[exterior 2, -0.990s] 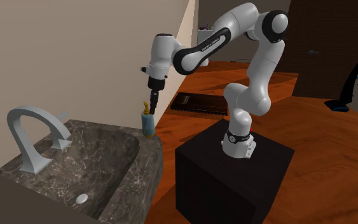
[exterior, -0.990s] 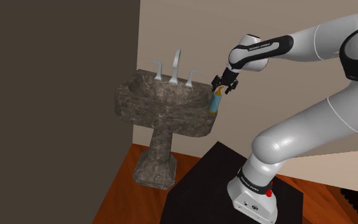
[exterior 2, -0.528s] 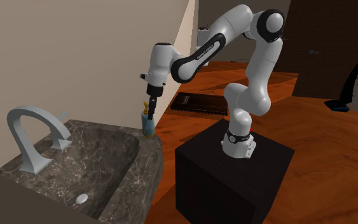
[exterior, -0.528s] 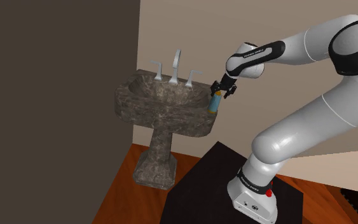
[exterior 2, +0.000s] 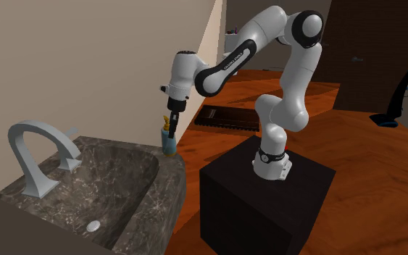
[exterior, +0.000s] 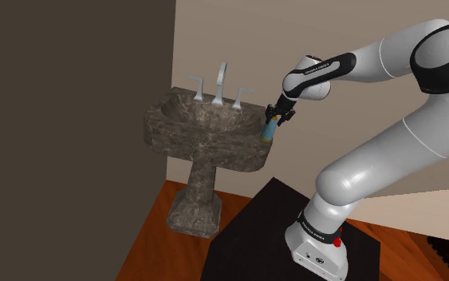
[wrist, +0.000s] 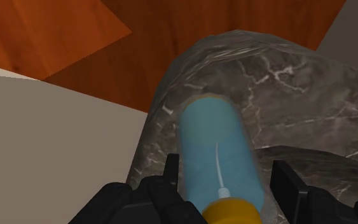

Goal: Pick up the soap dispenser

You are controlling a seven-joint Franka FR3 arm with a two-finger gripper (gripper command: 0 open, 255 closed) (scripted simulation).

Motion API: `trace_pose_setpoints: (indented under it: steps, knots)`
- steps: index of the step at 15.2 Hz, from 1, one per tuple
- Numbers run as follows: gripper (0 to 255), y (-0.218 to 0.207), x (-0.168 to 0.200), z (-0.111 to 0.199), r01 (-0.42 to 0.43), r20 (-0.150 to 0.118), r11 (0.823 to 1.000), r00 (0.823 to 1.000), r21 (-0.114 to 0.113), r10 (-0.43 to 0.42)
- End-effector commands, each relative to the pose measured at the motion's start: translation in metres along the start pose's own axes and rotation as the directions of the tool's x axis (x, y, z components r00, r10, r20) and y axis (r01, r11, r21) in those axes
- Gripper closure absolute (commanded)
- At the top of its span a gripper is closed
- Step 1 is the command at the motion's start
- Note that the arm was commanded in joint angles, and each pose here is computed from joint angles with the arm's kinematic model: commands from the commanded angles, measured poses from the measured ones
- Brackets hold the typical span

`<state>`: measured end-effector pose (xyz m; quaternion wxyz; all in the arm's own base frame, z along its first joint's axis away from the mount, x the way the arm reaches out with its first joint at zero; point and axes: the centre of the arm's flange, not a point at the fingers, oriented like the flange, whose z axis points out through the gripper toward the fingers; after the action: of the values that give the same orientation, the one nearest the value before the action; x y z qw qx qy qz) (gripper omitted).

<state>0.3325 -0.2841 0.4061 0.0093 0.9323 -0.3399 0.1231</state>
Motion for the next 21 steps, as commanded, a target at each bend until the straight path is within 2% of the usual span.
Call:
trace_pose_setpoints:
  steps: [1,5,21]
  knots:
    - [255,0.0,-0.001,0.001,0.0,0.002,1.0,1.0,0.0,0.0]
    - [255,0.0,0.0,0.001,0.0,0.002,1.0,1.0,0.0,0.0]
    - [255,-0.005,0.019,-0.077,0.0,0.002,1.0,1.0,0.0,0.0]
